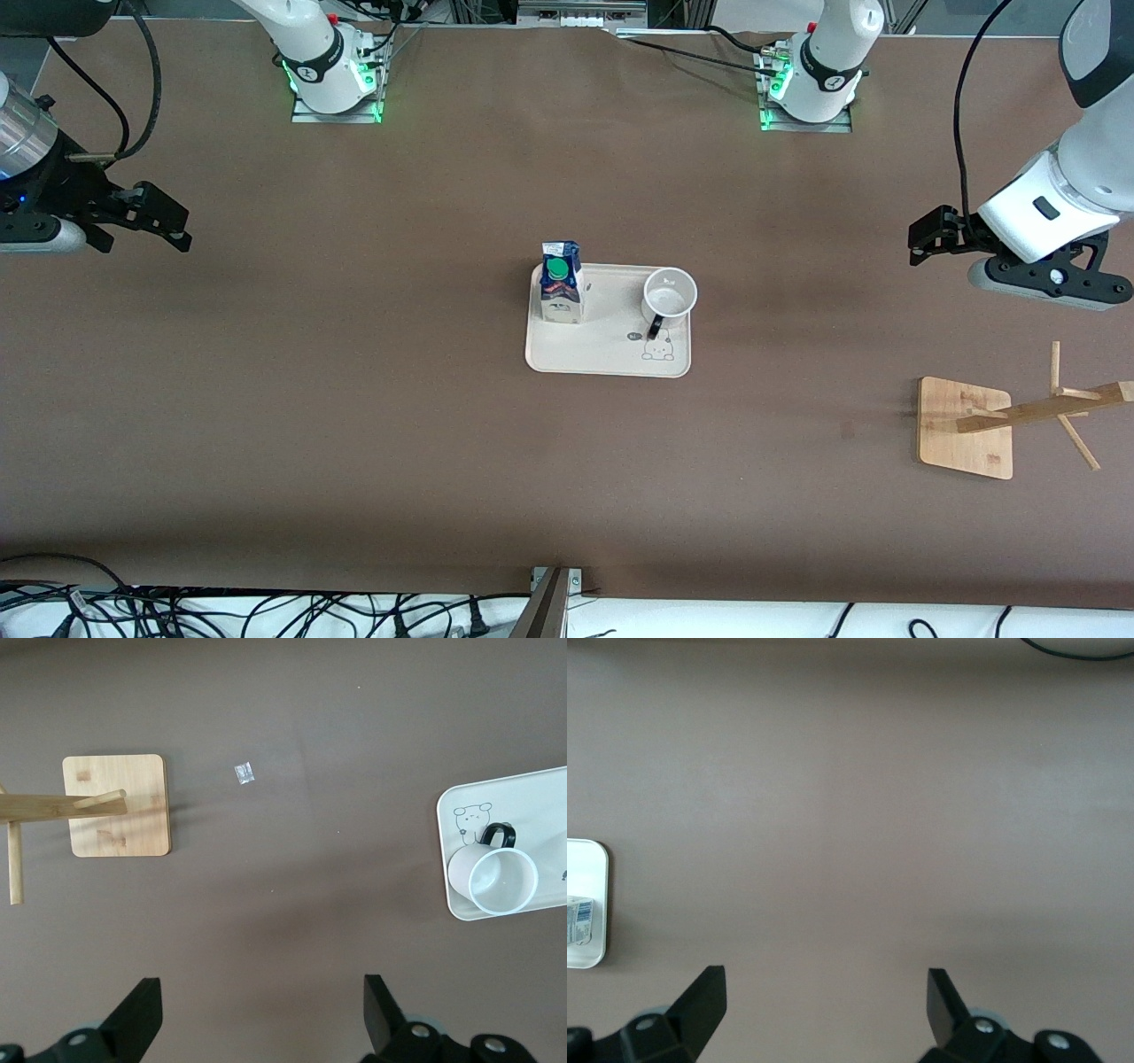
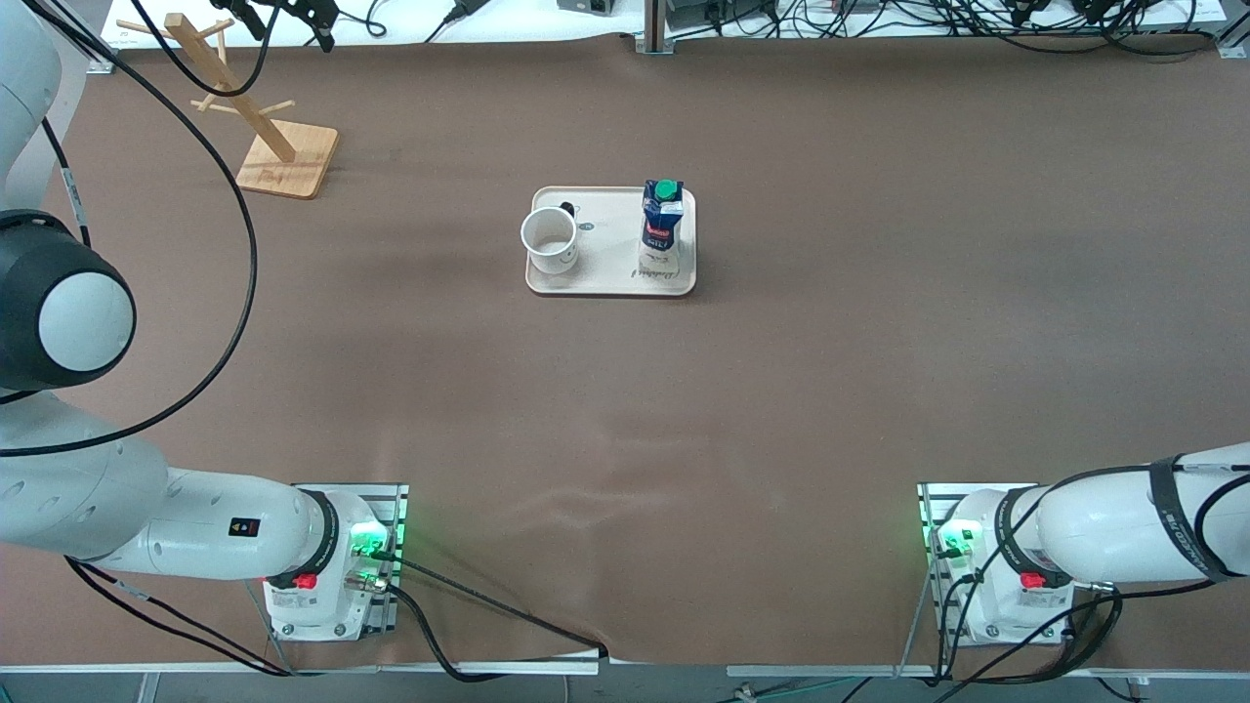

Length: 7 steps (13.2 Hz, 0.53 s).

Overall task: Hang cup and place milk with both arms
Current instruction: 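Move the right gripper out toward the tray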

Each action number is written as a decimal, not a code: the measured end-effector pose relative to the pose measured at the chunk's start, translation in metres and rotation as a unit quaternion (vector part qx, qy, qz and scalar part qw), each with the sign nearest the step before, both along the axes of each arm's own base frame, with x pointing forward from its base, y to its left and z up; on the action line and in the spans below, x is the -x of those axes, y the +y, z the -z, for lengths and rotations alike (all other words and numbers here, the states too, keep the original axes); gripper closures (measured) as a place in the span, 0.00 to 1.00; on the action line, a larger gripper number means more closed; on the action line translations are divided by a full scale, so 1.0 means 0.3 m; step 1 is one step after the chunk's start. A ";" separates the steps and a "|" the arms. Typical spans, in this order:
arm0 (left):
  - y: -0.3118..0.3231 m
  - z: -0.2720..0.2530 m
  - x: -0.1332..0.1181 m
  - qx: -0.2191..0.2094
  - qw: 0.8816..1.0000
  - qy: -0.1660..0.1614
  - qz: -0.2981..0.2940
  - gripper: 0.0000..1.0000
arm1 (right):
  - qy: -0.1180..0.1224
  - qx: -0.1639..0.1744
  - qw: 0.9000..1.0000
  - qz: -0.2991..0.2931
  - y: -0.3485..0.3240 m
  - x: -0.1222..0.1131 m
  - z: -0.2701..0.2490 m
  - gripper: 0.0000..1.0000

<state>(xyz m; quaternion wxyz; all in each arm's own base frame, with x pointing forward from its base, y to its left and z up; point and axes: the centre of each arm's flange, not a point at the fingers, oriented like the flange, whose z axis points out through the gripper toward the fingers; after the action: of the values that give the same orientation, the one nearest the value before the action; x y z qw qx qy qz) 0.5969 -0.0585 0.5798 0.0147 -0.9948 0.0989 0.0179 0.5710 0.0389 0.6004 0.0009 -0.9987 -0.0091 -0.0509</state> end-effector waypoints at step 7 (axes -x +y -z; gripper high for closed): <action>0.000 0.000 0.000 0.000 1.000 0.000 0.000 0.00 | -0.003 0.000 1.000 0.000 -0.001 -0.002 0.003 0.00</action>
<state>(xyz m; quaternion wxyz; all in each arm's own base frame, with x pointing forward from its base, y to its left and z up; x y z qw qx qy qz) 0.5969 -0.0585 0.5798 0.0147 -0.9948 0.0989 0.0179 0.5715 0.0387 0.5995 0.0012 -0.9985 -0.0090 -0.0537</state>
